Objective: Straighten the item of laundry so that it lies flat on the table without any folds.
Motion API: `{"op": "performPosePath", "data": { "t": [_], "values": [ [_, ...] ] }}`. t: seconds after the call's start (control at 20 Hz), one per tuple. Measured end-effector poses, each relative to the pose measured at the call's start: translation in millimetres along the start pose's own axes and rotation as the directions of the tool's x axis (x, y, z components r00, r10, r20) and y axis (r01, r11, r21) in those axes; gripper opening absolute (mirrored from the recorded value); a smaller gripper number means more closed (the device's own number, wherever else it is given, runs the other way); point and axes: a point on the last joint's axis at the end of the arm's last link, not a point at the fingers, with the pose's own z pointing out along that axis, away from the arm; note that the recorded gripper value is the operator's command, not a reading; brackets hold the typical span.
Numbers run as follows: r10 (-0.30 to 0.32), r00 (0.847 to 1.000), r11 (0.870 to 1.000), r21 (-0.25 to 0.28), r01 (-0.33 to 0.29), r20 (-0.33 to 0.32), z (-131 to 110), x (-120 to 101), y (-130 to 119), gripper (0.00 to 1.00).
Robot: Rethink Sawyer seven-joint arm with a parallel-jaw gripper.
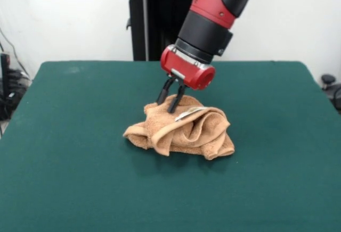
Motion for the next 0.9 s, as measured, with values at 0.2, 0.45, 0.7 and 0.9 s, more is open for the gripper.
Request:
{"op": "performPosePath", "data": {
  "t": [0.2, 0.45, 0.7, 0.9],
  "values": [
    [-0.006, 1.0, 1.0, -0.005, 0.006, 0.002, -2, 2, 3, 0.0],
    [-0.012, 1.0, 1.0, -0.012, 0.012, 0.006, -4, 3, 8, 0.0],
    [-0.02, 1.0, 1.0, -0.015, 0.02, 0.007, -11, 2, 10, 0.0],
    [-0.05, 0.999, 0.999, -0.003, 0.05, -0.019, -38, 3, 11, 0.0]
  ]
}}
